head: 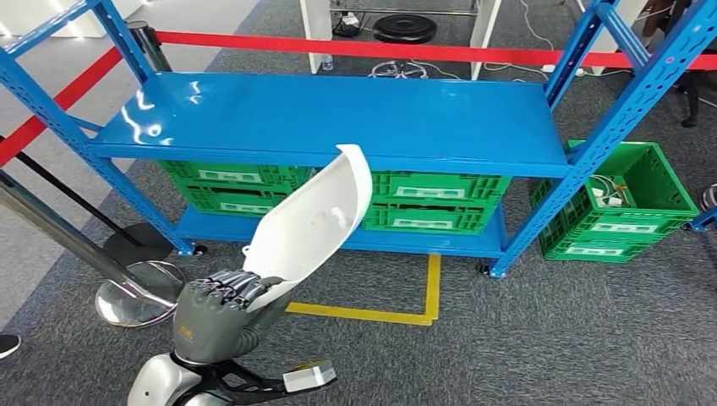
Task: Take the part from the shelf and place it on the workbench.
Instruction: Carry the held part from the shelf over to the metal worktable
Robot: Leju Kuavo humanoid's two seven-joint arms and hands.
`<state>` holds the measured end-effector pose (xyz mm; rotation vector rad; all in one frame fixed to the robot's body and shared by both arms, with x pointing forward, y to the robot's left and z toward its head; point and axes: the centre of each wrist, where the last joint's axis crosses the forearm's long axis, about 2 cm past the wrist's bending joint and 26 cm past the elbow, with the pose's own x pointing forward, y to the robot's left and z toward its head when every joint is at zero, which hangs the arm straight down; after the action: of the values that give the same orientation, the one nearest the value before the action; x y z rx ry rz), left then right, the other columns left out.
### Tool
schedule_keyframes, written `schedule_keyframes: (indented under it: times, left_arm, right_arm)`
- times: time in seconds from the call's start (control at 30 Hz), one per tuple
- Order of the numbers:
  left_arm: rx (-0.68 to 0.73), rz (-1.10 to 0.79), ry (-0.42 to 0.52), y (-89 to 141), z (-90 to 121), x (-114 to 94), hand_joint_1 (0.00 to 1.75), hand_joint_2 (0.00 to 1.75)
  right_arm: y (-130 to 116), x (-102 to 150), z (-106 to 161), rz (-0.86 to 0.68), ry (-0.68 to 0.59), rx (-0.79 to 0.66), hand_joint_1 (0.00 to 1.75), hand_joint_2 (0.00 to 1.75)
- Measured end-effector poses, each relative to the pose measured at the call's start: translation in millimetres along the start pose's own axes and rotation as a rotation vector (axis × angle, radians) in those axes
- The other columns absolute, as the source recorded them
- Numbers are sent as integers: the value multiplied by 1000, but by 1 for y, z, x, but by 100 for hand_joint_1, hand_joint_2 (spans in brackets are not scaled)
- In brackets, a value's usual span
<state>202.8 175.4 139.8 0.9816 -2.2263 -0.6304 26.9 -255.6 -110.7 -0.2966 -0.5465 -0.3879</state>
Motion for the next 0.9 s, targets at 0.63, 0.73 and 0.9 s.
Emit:
schedule_keyframes:
  times: [0.63,0.73,0.9]
  left_arm:
    - [0,1,-5,-3,-3,-3,175,175]
    - [1,0,-6,-2,-3,-3,175,175]
    - [-4,-2,-7,-2,-2,-4,175,175]
  right_arm:
    - [2,2,0,-8,4,-5,0,0]
    - [2,1,0,-8,6,-6,0,0]
    - [3,1,0,-10,6,-6,0,0]
